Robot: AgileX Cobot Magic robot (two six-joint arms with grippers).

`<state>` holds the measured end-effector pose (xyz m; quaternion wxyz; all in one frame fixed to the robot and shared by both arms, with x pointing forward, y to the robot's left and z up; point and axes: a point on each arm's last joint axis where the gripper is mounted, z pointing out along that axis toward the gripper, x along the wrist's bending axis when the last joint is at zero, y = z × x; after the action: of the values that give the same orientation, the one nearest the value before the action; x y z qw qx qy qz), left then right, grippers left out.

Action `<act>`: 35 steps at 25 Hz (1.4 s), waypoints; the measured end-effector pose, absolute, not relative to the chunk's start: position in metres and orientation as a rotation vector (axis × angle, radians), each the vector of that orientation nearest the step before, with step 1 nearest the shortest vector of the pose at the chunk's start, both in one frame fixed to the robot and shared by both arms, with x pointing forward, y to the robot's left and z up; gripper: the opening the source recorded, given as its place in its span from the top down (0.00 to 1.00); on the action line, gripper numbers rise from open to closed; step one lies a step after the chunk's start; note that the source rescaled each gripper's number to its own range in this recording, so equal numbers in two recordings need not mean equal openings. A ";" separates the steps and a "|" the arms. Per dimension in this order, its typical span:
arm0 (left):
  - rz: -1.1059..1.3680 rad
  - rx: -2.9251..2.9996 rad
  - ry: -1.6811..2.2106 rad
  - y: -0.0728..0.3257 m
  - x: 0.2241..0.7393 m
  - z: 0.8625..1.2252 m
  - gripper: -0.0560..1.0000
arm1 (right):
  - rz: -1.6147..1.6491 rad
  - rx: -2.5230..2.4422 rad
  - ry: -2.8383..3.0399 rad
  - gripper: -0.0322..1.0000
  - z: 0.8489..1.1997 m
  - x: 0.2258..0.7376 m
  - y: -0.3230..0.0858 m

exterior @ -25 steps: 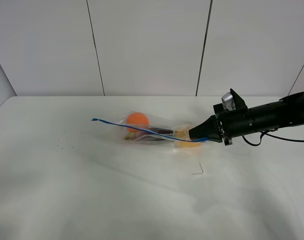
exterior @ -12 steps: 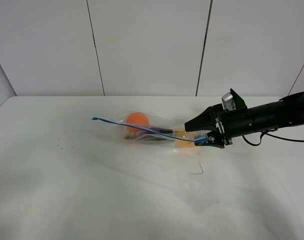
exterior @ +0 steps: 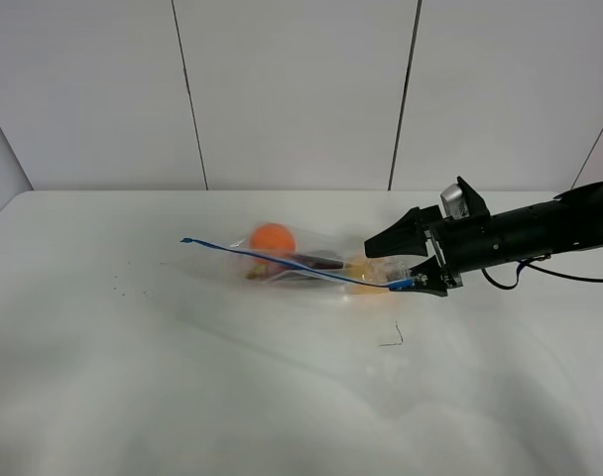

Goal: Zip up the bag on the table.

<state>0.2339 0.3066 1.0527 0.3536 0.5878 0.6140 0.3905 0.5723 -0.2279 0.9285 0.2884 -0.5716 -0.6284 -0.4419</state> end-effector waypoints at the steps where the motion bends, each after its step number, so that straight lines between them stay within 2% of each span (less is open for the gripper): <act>1: 1.010 1.520 1.588 0.307 0.234 1.053 0.00 | -1.179 -1.540 -1.708 0.00 0.930 0.572 -0.229; 6: 1.010 1.520 1.588 0.307 0.234 1.053 0.00 | -1.088 -1.767 -1.981 0.00 0.945 0.573 -0.246; 18: 1.010 1.521 1.587 0.307 0.234 1.053 0.00 | -0.259 -2.356 -2.499 0.00 0.986 0.543 -0.315; 24: 1.011 1.521 1.587 0.307 0.234 1.053 0.00 | -0.326 -2.388 -2.563 0.00 1.026 0.522 -0.316; 31: 1.011 1.521 1.587 0.307 0.234 1.053 0.00 | -0.707 -2.304 -2.577 0.00 1.065 0.470 -0.300; 35: 1.011 1.521 1.587 0.307 0.234 1.053 0.00 | -0.836 -2.237 -2.634 0.00 1.074 0.437 -0.295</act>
<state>0.2339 0.3067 1.0527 0.3532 0.5880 0.6137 0.3909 0.4372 -0.2952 1.0745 -0.2054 -0.6157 -0.7252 -0.2300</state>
